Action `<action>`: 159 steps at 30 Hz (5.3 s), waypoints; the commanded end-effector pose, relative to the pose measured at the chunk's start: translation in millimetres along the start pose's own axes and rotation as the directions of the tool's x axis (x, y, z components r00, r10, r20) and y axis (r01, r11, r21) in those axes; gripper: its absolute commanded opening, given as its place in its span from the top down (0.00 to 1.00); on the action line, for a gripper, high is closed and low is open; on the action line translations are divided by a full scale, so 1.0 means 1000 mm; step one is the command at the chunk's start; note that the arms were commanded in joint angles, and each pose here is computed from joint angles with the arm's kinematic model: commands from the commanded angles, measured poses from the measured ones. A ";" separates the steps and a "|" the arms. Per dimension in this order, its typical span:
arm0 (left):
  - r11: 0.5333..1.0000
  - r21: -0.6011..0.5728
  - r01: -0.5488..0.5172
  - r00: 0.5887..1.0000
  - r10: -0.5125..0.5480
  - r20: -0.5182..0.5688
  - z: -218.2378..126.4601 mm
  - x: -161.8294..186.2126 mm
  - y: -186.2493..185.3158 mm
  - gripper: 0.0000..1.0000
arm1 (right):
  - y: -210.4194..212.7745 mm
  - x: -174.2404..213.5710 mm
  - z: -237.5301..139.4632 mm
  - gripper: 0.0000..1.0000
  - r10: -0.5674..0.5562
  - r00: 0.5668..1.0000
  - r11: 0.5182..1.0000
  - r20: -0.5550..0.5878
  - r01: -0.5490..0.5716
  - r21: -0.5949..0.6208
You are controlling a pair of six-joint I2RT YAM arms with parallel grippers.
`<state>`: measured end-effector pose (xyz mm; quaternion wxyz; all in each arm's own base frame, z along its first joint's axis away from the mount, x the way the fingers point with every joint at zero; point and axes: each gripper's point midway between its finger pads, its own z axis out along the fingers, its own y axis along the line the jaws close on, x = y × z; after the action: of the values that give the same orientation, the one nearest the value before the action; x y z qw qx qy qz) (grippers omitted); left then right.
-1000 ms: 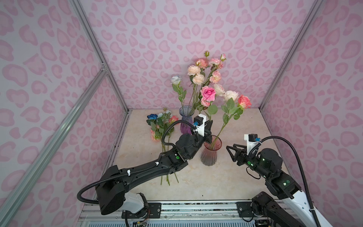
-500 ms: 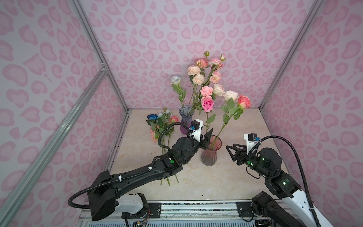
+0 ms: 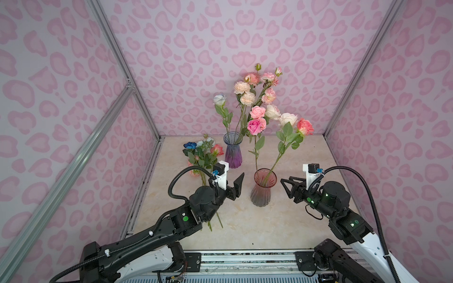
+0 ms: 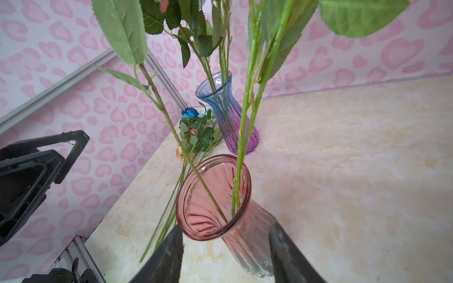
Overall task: Arrange the flowers into the vase
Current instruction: 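Open the left gripper and move it back to the rose bunch, then grasp the blue rose stem with the left gripper and lift it, then carry the blue rose over the pink-grey vase and lower its stem in, then open the left gripper and move it back to the rose bunch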
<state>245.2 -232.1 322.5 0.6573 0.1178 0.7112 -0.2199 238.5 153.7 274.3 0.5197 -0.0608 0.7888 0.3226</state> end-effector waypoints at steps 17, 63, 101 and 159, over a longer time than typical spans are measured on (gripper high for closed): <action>0.699 -0.684 0.209 0.748 -0.565 -0.349 0.048 0.187 0.242 0.45 | -0.004 0.002 0.016 0.45 0.014 1.000 1.000 0.021 -0.014 -0.007; 0.870 -0.429 0.245 0.879 -0.386 -0.279 0.065 0.043 0.184 0.97 | -0.003 -0.003 0.021 0.46 0.000 1.000 1.000 0.028 0.000 -0.006; 0.807 0.582 -0.100 0.806 -0.277 0.523 -0.013 -0.262 -0.138 0.97 | 0.046 0.001 -0.026 0.41 0.019 0.992 0.980 -0.125 -0.043 -0.193; 0.998 0.009 0.058 0.998 -0.058 -0.014 -0.001 -0.012 -0.020 0.27 | 0.028 0.021 -0.019 0.37 -0.047 0.989 0.989 -0.138 0.027 -0.142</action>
<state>221.6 -288.1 366.7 0.6525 0.1559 0.6687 -0.3207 203.6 171.3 274.9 0.4581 -0.1225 0.7973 0.3735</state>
